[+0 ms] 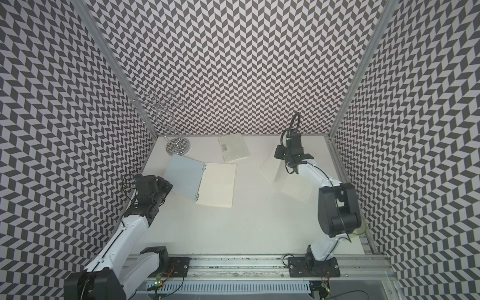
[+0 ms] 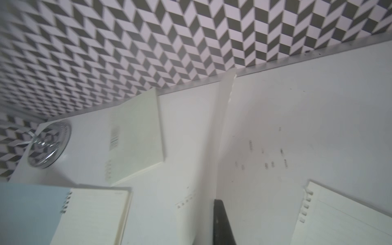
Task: Tear off pages from different notebooks
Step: Place the paper at the center of the board, then close the notebook at the center of the board, then reset both arms
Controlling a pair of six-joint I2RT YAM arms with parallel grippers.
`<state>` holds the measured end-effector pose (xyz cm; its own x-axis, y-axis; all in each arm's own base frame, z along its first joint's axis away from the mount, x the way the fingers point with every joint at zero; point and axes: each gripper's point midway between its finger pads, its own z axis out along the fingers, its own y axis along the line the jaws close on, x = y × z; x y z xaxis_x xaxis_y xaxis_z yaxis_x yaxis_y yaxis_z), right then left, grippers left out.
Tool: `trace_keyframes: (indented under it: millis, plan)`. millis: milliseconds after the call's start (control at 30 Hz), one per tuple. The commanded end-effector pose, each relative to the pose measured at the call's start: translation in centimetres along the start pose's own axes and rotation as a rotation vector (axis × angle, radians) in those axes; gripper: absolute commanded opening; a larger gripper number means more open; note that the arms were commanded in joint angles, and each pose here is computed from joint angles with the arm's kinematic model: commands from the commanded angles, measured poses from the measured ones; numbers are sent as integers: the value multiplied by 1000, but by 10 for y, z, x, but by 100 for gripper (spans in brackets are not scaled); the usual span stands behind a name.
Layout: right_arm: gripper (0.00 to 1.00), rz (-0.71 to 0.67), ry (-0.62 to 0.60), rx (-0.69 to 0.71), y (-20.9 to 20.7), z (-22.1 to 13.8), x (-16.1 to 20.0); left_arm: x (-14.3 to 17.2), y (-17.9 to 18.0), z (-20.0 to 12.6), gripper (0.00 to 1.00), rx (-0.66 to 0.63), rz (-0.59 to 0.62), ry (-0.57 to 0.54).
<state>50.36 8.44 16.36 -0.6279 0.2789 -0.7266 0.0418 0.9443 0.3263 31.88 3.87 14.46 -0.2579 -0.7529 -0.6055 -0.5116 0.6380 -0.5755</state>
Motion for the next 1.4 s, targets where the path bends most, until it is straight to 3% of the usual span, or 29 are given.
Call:
trace_keyframes:
  millis: [0,100,267,367,467,600,667,700,767,833,900,1067,1167,1233,1300,1367]
  plan:
    - [3,65,-34,18,-20,13,-21,-13,-8,-4,5,-31,94,-35]
    - [3,64,18,53,-39,33,-12,-17,-25,-10,17,-30,156,-64]
    - [3,83,61,108,-67,27,4,-17,-58,-20,18,-3,234,-85]
    - [3,100,38,114,-72,7,4,-10,-77,-22,21,59,249,-61]
    - [7,111,28,164,-83,-7,5,1,-104,-26,39,159,265,-29]
    - [10,146,82,228,-109,-15,26,18,-146,-40,46,340,300,1]
    - [17,162,62,246,-115,-25,28,26,-163,-48,49,405,324,5]
    - [29,167,51,250,-117,-30,27,30,-170,-51,53,434,332,14]
    - [43,171,50,269,-121,-39,27,37,-181,-55,58,490,342,40]
    - [57,165,41,299,-125,-48,25,44,-192,-57,73,532,343,69]
    - [61,159,30,335,-130,-56,21,50,-202,-60,99,573,349,93]
    - [67,142,-11,352,-127,-78,7,54,-224,-68,99,659,371,119]
    - [79,77,-84,186,-97,-85,-2,45,-208,-60,99,581,375,87]
    - [97,14,-160,100,-83,-94,-4,27,-173,-40,99,453,345,58]
    - [100,-55,-268,68,-78,-106,-6,2,-125,-21,99,277,290,-1]
    - [100,-134,-396,24,-70,-124,-5,-23,-85,-16,99,119,293,-128]
